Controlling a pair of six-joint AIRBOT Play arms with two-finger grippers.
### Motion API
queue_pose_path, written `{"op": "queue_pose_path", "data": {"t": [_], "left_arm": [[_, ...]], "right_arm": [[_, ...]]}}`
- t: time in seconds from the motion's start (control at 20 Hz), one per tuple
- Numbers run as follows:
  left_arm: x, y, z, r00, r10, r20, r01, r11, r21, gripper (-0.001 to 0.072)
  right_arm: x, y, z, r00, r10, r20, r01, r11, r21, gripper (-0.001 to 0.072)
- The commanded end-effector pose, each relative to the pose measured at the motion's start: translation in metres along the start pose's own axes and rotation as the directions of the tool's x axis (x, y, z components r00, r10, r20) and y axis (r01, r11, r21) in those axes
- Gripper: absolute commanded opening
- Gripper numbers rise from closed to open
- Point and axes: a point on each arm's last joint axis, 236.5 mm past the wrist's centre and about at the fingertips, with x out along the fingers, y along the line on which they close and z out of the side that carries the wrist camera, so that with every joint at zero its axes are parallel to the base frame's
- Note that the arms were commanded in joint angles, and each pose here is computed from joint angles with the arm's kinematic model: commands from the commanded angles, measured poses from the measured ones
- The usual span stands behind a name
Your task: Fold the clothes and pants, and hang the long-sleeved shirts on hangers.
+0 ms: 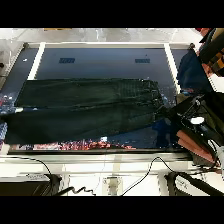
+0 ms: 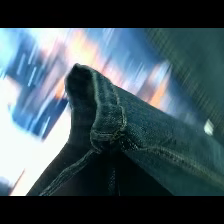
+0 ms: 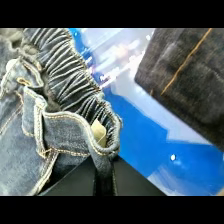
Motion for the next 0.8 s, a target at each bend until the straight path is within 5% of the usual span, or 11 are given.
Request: {"op": "queue_pose_path", "data": {"t": [0.0,0.25,0.3,0.35,0.4,0.6,0.75], "left_arm": [[0.020,-0.038,0.050,0.985,0.007,0.172,-0.017,0.998,0.058,0.0031],[0.044,-0.081,0.067,0.969,0.014,0.246,-0.053,0.987,0.152,0.0040],[0.044,-0.081,0.061,0.975,0.023,0.220,-0.065,0.981,0.185,0.0209],[0.042,-0.076,0.050,0.984,0.044,0.172,-0.084,0.969,0.234,0.0614],[0.036,-0.068,0.040,0.989,0.074,0.127,-0.106,0.959,0.264,0.0686],[-0.023,0.010,-0.001,0.954,0.297,-0.049,-0.283,0.940,0.193,0.0664],[-0.053,0.053,-0.042,0.935,0.306,-0.177,-0.291,0.951,0.106,0.0600]], "right_arm": [[0.001,0.008,-0.026,0.997,0.016,-0.070,-0.018,0.999,-0.027,0.0030],[0.008,0.036,-0.058,0.994,0.042,-0.105,-0.054,0.992,-0.113,0.0030],[0.009,0.038,-0.059,0.994,0.044,-0.102,-0.055,0.992,-0.112,0.0030],[0.009,0.040,-0.060,0.994,0.046,-0.104,-0.058,0.992,-0.116,0.0031],[0.009,0.040,-0.060,0.993,0.045,-0.105,-0.057,0.991,-0.118,0.0031],[0.009,0.038,-0.061,0.993,0.037,-0.110,-0.052,0.989,-0.142,0.0031],[0.008,0.038,-0.065,0.991,0.039,-0.126,-0.057,0.988,-0.142,0.0032]]}}
